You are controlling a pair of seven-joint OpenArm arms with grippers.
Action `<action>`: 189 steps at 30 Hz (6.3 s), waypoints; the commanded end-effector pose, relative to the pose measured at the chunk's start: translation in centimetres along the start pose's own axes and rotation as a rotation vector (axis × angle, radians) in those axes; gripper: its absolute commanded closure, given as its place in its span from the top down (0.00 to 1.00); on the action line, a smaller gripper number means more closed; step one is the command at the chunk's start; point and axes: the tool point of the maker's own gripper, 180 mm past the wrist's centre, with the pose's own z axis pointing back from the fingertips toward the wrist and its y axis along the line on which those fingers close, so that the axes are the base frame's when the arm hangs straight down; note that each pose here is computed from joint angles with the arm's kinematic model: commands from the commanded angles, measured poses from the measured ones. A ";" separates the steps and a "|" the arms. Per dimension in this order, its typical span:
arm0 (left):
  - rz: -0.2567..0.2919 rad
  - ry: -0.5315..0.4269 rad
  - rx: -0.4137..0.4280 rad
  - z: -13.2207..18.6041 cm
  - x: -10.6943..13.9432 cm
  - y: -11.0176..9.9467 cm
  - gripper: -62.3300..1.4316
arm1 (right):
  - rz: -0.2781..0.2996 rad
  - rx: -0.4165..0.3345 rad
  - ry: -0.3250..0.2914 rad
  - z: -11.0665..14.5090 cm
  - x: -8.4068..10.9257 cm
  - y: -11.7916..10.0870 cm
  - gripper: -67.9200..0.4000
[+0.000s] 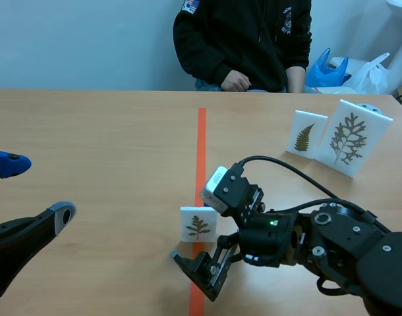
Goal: Sort the leaf by its shape. The table is split by an orange tape line. A compound leaf with several leaflets goes to the left side, a simple leaf with one blade goes to the right side. Return to the home posture when a red brick is placed on the table.
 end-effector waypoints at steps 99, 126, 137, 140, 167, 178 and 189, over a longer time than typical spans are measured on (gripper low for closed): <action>-0.008 -0.022 -0.004 0.0 0.6 0.1 1.00 | -0.416 -1.049 -0.091 23.6 -5.3 -24.5 0.03; -0.008 -0.022 -0.004 0.0 0.6 0.1 1.00 | -0.452 -1.096 -0.081 23.8 -8.2 -23.9 0.49; -0.008 -0.022 -0.004 0.0 0.6 0.1 1.00 | -0.375 -1.098 -0.144 24.5 -5.3 -24.3 0.97; -0.008 -0.021 -0.004 0.0 0.6 0.1 1.00 | -0.339 -1.071 -0.131 24.5 -3.9 -23.6 0.97; -0.008 -0.022 -0.004 0.0 0.6 0.1 1.00 | -0.029 -0.682 -0.153 20.5 9.8 -8.7 0.97; -0.008 -0.022 -0.004 0.0 0.6 0.1 1.00 | -0.083 -0.450 -0.166 14.2 10.0 -3.0 0.97; -0.007 -0.003 -0.004 0.0 0.3 0.1 1.00 | -0.110 -0.384 -0.126 12.7 9.3 -1.2 0.97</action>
